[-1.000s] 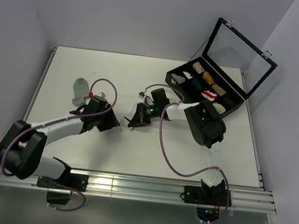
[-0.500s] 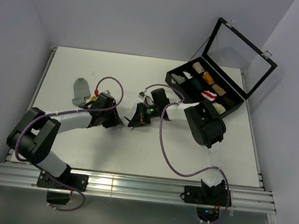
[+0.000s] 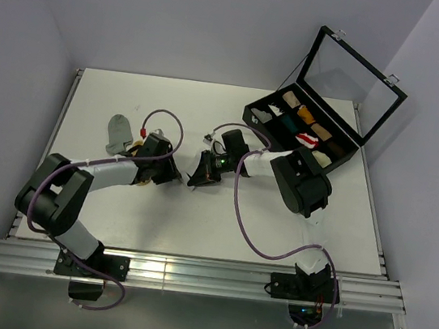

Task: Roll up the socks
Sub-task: Roll the sock at the center of the board.

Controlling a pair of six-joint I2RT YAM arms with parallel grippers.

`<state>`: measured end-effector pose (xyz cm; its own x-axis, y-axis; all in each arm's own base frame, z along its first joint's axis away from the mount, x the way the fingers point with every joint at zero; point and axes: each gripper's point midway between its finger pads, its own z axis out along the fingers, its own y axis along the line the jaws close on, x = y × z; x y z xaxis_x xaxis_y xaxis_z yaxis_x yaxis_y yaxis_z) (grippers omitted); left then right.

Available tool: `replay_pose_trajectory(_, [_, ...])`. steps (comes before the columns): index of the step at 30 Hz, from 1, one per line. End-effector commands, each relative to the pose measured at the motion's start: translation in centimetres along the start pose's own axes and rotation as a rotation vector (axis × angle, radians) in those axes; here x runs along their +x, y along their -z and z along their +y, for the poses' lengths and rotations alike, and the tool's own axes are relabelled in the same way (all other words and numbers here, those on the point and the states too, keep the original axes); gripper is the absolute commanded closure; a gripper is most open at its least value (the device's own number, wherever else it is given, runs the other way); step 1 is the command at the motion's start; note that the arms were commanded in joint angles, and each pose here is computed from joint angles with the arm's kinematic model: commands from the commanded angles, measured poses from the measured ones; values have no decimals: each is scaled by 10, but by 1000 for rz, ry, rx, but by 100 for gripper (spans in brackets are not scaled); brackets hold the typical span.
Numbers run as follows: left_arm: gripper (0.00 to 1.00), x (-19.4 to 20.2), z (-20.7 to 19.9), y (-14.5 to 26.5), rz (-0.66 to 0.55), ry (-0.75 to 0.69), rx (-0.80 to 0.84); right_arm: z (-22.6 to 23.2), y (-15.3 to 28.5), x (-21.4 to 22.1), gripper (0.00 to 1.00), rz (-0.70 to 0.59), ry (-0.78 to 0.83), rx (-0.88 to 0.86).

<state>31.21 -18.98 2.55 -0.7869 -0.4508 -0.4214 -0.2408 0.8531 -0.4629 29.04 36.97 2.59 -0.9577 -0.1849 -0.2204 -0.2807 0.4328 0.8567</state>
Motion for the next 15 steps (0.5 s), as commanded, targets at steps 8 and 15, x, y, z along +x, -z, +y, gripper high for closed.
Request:
replay_pose_trajectory(8, [53, -19, -22, 2, -55, 7, 56, -5, -2, -4, 100, -7, -1, -13])
replay_pose_trajectory(15, [53, -15, -24, -3, -30, 14, 56, -5, -3, -5, 100, -5, -6, -14])
